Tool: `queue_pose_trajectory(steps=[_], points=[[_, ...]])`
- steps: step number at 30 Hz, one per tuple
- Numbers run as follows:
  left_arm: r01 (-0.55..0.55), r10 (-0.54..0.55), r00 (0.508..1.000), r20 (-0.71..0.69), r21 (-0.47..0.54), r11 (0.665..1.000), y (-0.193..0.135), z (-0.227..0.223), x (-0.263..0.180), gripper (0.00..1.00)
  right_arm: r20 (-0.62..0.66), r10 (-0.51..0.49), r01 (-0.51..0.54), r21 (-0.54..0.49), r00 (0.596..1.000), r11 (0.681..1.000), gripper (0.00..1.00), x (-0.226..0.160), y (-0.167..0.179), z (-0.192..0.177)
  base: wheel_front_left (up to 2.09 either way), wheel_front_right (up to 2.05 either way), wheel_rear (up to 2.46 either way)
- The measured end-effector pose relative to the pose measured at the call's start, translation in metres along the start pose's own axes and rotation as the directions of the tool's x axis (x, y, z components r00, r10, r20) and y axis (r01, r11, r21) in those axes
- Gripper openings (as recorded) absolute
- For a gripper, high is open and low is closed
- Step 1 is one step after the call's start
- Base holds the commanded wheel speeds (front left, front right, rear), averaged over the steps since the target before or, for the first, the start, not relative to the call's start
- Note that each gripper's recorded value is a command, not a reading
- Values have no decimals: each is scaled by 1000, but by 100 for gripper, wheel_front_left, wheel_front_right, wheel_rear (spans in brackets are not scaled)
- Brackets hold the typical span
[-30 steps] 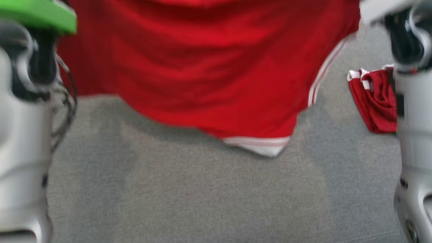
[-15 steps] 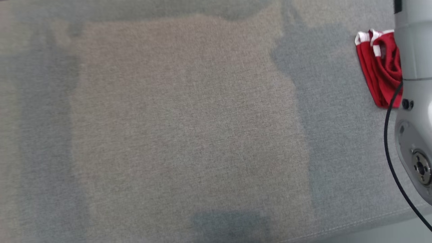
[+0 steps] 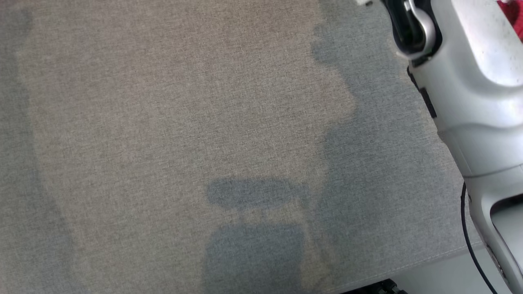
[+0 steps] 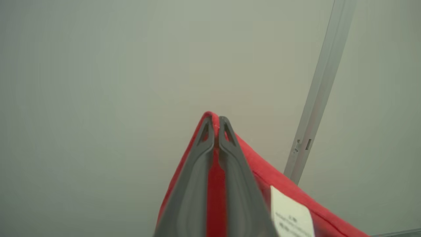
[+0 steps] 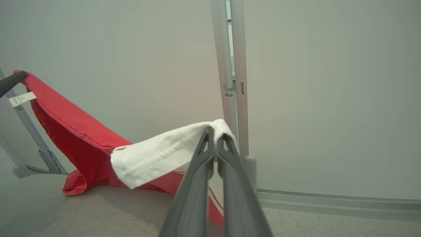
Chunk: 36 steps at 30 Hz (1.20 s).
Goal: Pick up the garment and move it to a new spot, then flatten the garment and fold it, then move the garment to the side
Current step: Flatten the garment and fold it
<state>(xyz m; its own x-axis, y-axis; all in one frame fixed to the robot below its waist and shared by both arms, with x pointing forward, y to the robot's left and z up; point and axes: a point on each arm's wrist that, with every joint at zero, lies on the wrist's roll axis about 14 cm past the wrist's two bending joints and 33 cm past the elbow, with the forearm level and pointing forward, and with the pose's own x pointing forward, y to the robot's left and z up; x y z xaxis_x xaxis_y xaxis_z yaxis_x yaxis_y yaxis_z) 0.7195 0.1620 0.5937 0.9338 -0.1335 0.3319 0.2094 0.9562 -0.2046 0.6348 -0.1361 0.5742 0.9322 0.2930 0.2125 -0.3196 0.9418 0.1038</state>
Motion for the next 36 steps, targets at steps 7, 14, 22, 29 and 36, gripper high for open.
queue_pose_trajectory(steps=[7, 14, 22, 29, 36], points=[[5, -5, 1000, 8, -36, 999, -3, 5, -7, 0, 31, 37, -37, 22, 999, 999, 0, -16, 6, 8, 0, 0, 0], [54, -54, 999, 8, -111, 992, -24, 8, -24, 0, 47, 18, -19, 35, 999, 999, 0, -40, 2, 17, 0, 0, 0], [63, -63, 998, 3, -114, 991, -9, 30, -62, 0, 23, 8, -10, 77, 1000, 997, 0, -90, 13, 22, 0, 0, 0], [96, -102, 994, -28, -167, 981, -20, 37, -110, 0, -9, -48, 49, 100, 999, 994, 0, -148, 18, 31, 0, 0, 0], [-4, -36, 990, -137, -281, 960, -35, 15, -193, 0, -49, -175, 181, 204, 983, 962, 0, -205, 21, 28, 0, 0, 0]])
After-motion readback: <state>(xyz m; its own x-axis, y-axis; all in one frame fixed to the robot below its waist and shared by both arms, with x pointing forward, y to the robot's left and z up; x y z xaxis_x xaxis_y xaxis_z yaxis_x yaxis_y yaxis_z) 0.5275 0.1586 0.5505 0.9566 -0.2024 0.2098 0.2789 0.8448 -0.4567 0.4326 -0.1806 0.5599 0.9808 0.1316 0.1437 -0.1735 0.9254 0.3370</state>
